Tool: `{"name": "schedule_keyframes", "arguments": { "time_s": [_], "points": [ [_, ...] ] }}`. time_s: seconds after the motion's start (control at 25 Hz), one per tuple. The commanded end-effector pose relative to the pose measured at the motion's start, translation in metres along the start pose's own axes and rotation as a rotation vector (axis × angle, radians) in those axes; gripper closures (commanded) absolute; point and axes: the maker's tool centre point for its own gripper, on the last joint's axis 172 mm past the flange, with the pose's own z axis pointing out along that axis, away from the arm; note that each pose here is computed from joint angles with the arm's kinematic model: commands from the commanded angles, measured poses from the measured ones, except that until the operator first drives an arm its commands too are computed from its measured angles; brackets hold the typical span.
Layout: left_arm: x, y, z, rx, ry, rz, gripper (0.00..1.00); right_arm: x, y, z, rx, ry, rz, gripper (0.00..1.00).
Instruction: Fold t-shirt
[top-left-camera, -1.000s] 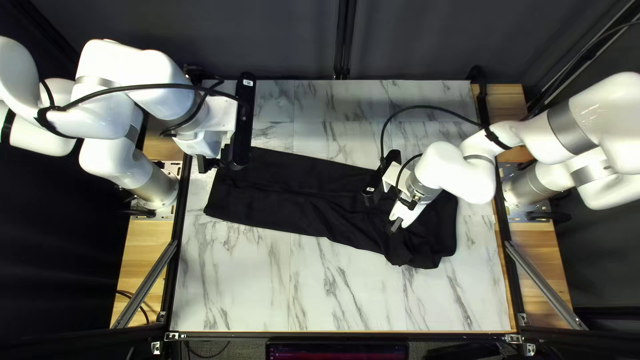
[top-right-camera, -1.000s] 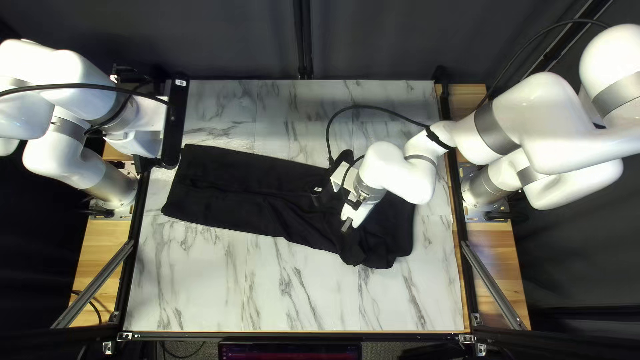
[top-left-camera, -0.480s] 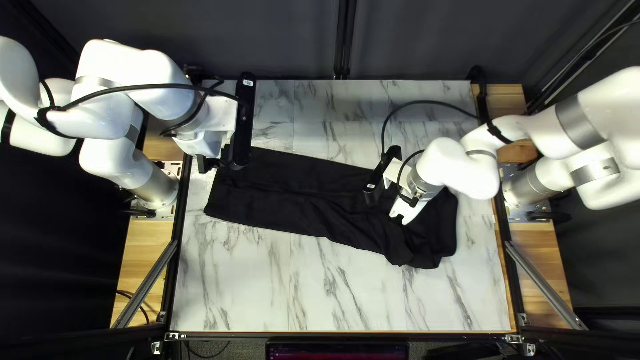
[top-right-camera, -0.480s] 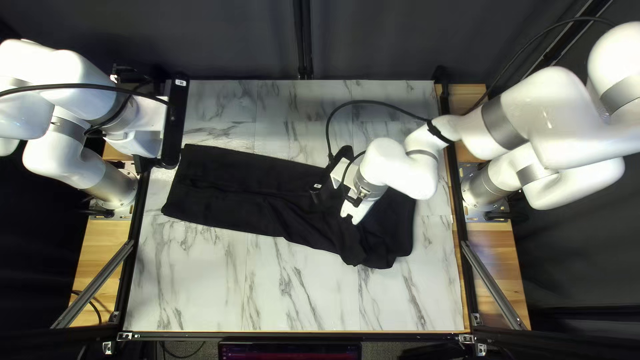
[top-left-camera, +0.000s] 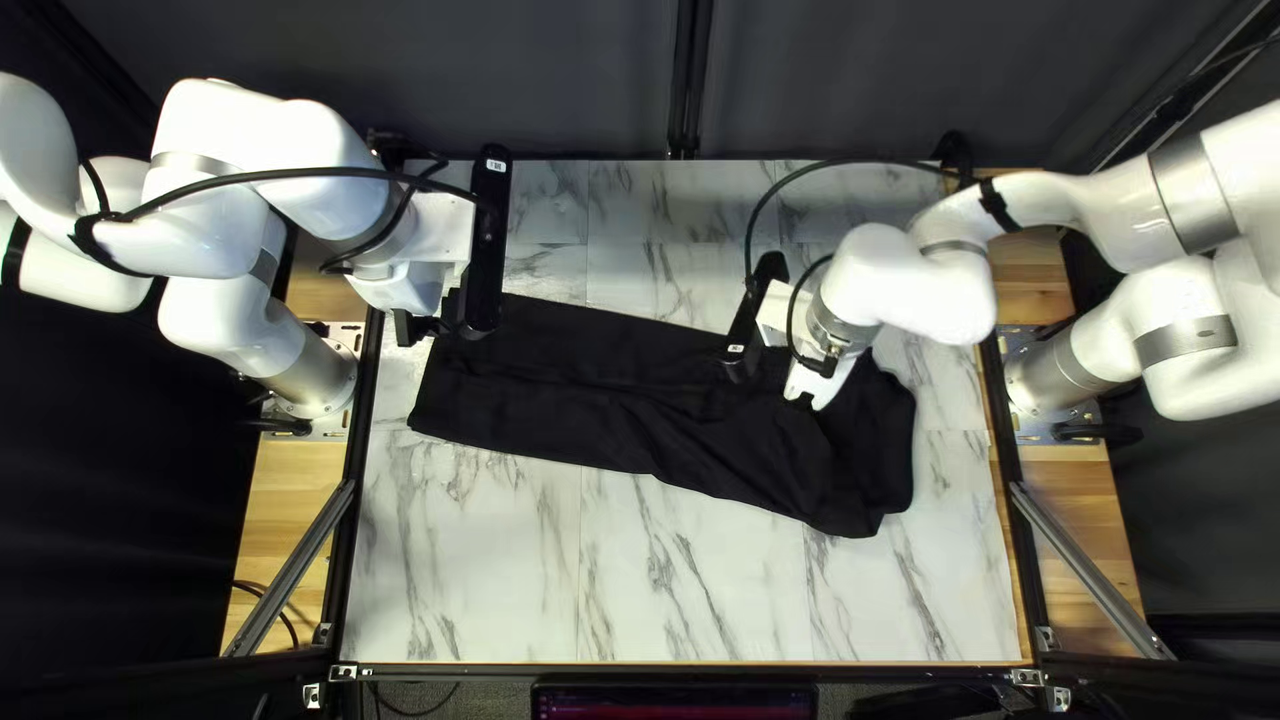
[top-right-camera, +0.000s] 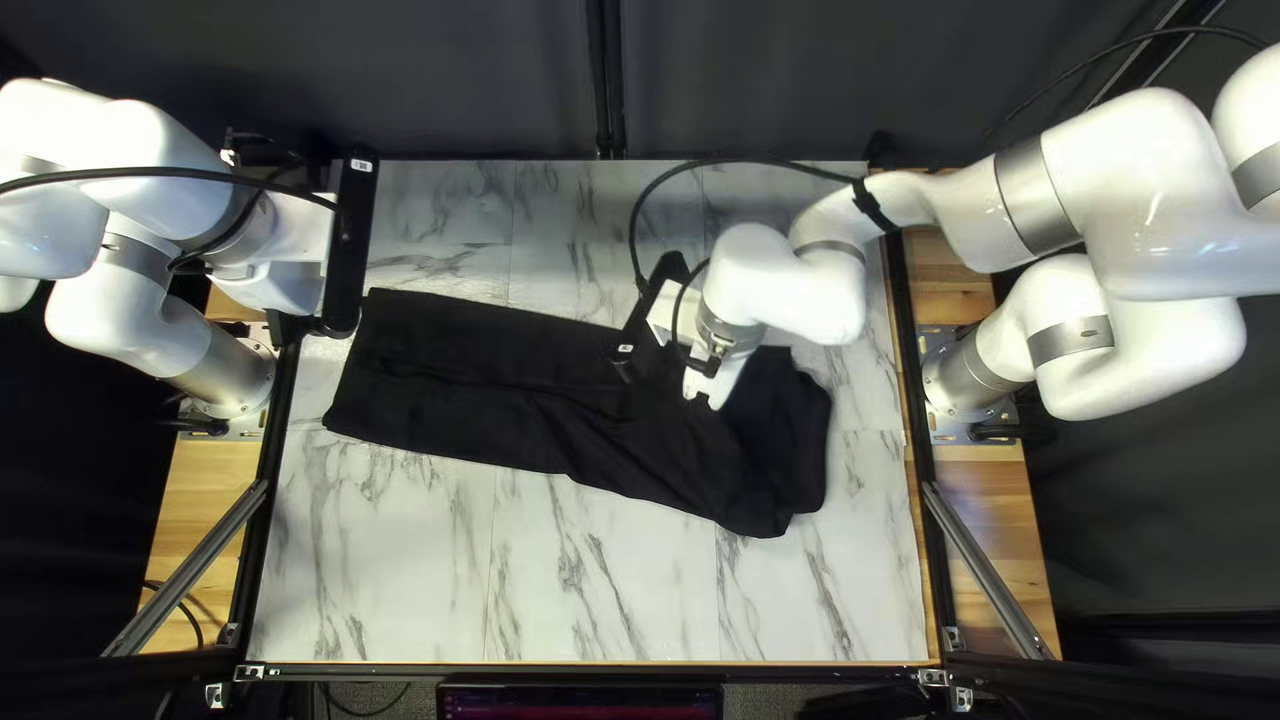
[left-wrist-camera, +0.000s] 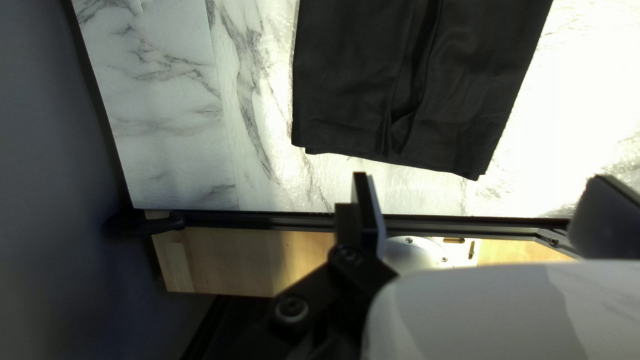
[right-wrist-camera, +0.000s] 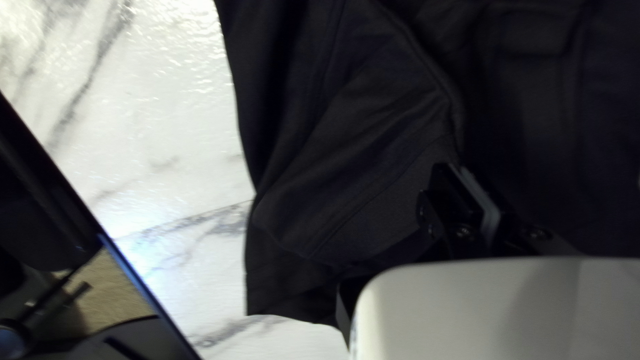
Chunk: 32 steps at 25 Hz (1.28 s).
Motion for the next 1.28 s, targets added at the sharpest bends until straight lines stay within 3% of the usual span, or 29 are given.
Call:
{"name": "schedule_keyframes", "arguments": {
  "time_s": [0.04, 0.48, 0.6, 0.8, 0.84, 0.88, 1.28],
  "points": [
    [0.000, 0.000, 0.000, 0.000, 0.000, 0.000, 0.00, 0.000, 0.011, 0.001, -0.060, -0.052, -0.078, 1.00],
    [0.000, 0.000, 0.000, 0.000, 0.000, 0.000, 0.00, -0.002, 0.013, 0.001, -0.059, -0.052, -0.084, 1.00],
    [0.000, 0.000, 0.000, 0.000, 0.000, 0.000, 0.00, -0.005, 0.018, -0.001, -0.035, -0.065, -0.097, 1.00],
    [0.000, 0.000, 0.000, 0.000, 0.000, 0.000, 0.00, -0.003, 0.020, 0.002, -0.031, -0.069, -0.102, 1.00],
    [0.000, 0.000, 0.000, 0.000, 0.000, 0.000, 0.00, -0.003, 0.020, 0.002, -0.031, -0.069, -0.102, 0.05],
    [0.000, 0.000, 0.000, 0.000, 0.000, 0.000, 0.00, -0.003, 0.020, 0.002, -0.031, -0.069, -0.102, 0.00],
    [0.000, 0.000, 0.000, 0.000, 0.000, 0.000, 0.00, -0.014, 0.015, 0.000, -0.018, -0.062, -0.077, 0.00]
  ]
}}
